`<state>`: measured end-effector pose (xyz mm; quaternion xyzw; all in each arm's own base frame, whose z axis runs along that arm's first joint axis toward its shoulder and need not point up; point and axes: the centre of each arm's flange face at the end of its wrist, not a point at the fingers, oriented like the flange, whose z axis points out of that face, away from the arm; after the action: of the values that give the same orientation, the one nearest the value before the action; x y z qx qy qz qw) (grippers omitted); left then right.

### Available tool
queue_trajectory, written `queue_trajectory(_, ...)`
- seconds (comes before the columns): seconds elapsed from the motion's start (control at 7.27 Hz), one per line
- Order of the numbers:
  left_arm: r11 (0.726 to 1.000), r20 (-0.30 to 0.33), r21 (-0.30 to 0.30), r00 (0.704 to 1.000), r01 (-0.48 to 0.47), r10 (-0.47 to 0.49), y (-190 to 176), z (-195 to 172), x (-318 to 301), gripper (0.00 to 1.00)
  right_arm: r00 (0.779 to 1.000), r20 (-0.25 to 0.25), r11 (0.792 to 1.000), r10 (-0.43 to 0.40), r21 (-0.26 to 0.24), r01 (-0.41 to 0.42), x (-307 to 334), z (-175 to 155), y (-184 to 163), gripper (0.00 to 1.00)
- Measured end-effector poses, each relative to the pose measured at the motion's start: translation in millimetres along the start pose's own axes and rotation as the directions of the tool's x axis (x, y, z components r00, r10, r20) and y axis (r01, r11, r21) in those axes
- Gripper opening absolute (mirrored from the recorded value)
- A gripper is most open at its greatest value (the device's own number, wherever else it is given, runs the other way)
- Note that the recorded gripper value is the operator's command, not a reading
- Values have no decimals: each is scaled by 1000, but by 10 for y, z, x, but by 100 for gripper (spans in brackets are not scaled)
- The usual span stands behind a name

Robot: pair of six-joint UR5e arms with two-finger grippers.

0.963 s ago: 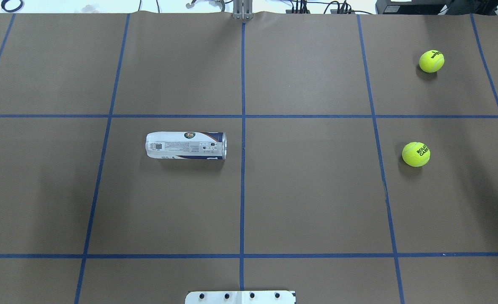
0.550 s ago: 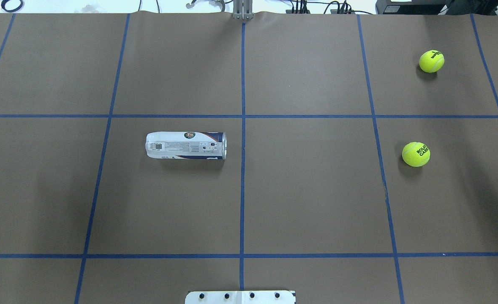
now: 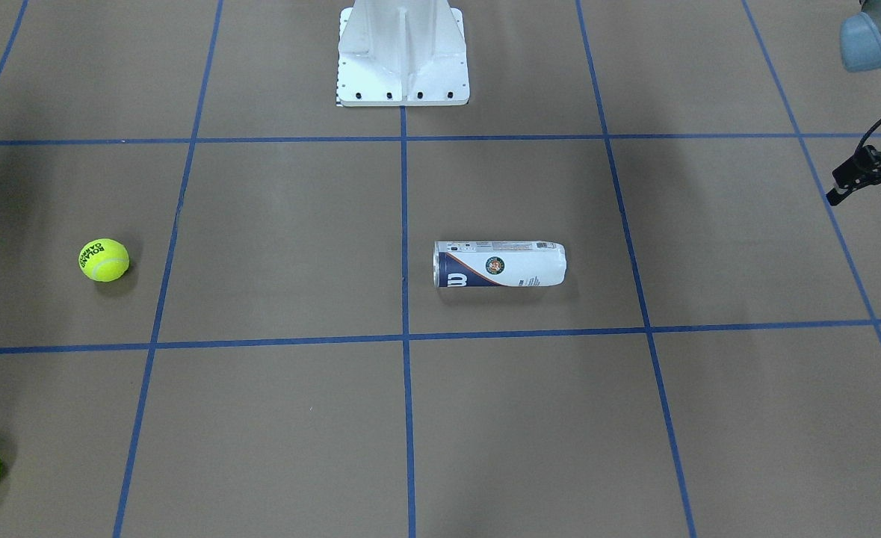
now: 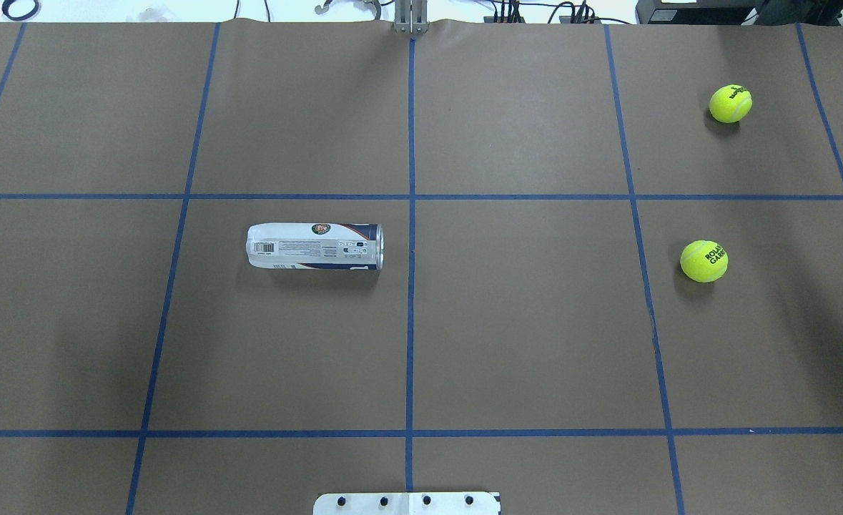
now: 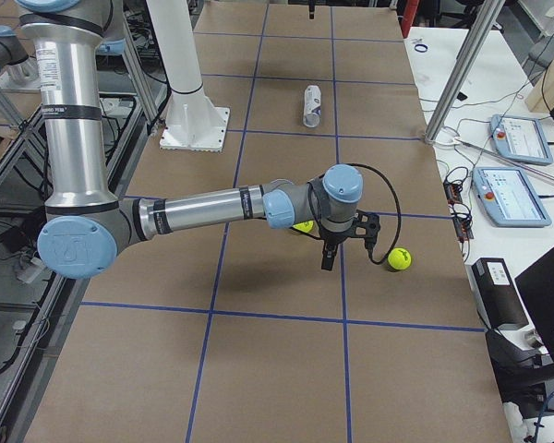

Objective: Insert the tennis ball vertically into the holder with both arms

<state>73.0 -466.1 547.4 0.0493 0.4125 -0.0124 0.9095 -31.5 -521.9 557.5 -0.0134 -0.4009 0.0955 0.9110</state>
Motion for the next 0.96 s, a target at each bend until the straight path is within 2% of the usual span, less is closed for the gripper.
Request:
queue_trajectory(0.14, 1000, -23, 2, 999, -22, 22, -44, -6, 127, 90, 1000, 0, 1000, 1, 0, -1, 6, 2, 6, 99)
queue_trajectory(0.28, 997, -59, 21, 995, -80, 81, -104, -22, 350, 90, 1000, 0, 1000, 1, 0, -1, 6, 1, 8, 99)
queue_trajectory(0.55, 975, -118, 88, 969, -205, 215, -168, -49, 763, 99, 1000, 0, 1000, 0, 1, 0, 2, -2, 7, 99)
queue_trajectory(0.69, 955, -142, 115, 947, -273, 287, -263, -34, 1103, 99, 1000, 1, 1000, -2, 3, 2, -9, -13, 10, 99)
queue_trajectory(0.96, 888, -212, 138, 862, -439, 460, -385, 176, 2312, 99, 1000, 5, 1000, -7, 8, 7, -37, -46, 27, 99)
